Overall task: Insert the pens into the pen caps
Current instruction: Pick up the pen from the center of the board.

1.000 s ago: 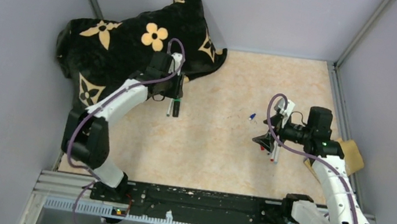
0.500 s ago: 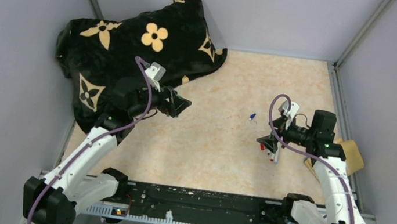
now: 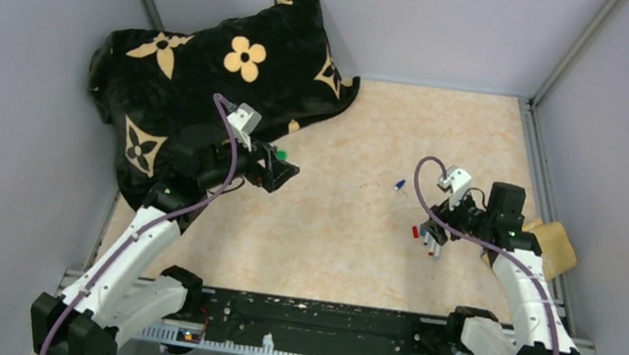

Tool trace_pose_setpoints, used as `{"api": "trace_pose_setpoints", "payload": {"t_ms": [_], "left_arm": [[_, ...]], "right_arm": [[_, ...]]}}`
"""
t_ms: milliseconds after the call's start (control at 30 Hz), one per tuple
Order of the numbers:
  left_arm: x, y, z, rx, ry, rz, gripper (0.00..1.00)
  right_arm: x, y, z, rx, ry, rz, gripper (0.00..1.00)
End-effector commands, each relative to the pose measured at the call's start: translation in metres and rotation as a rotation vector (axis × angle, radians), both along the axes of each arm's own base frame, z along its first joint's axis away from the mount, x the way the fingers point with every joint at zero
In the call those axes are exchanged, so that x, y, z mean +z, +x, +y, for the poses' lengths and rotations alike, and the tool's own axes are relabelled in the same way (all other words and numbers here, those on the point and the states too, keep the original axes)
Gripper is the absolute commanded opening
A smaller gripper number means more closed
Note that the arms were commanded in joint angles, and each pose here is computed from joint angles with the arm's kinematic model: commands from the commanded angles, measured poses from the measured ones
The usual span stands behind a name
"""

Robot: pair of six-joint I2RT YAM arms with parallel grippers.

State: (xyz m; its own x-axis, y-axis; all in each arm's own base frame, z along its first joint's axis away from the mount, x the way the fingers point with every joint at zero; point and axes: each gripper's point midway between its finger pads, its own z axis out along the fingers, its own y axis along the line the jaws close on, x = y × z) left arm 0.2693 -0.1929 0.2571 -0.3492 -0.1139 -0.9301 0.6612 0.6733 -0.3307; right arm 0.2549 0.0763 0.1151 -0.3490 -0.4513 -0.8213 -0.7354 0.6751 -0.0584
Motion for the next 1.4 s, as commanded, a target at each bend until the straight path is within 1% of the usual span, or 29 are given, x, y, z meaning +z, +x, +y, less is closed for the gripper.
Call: {"api": "trace_pose_setpoints", "payload": {"t_ms": [0, 67, 133, 267, 467, 633, 800, 933, 1267, 1367], "left_arm": [[-0.013, 0.002, 0.023, 0.062, 0.169, -0.020, 0.91], [-0.025, 0.003, 0.030, 0.089, 0.208, -0.012, 0.91], [-0.033, 0.004, 0.033, 0.105, 0.221, -0.011, 0.91], [-0.034, 0.006, 0.036, 0.117, 0.235, -0.020, 0.91], [-0.037, 0.006, 0.038, 0.121, 0.247, -0.017, 0.91], [-0.039, 0.006, 0.038, 0.122, 0.250, -0.014, 0.91], [-0.040, 0.006, 0.038, 0.118, 0.250, -0.012, 0.91], [-0.040, 0.006, 0.037, 0.116, 0.249, -0.011, 0.91], [-0.039, 0.005, 0.036, 0.109, 0.245, -0.014, 0.91], [-0.039, 0.004, 0.036, 0.108, 0.245, -0.016, 0.91]], "right_arm": [[-0.017, 0.012, -0.030, -0.168, -0.089, 0.063, 0.62], [-0.022, 0.015, -0.032, -0.206, -0.080, 0.111, 0.56], [-0.024, 0.018, -0.031, -0.229, -0.056, 0.149, 0.51], [-0.028, 0.024, -0.024, -0.267, 0.013, 0.211, 0.40], [-0.036, 0.033, -0.024, -0.340, 0.058, 0.264, 0.37], [-0.043, 0.039, -0.021, -0.352, 0.059, 0.287, 0.27], [-0.054, 0.042, -0.023, -0.368, 0.029, 0.316, 0.20], [-0.060, 0.041, -0.021, -0.369, 0.011, 0.333, 0.19], [-0.068, 0.043, -0.022, -0.377, 0.004, 0.359, 0.19], [-0.071, 0.040, -0.013, -0.349, 0.001, 0.371, 0.19]]}}
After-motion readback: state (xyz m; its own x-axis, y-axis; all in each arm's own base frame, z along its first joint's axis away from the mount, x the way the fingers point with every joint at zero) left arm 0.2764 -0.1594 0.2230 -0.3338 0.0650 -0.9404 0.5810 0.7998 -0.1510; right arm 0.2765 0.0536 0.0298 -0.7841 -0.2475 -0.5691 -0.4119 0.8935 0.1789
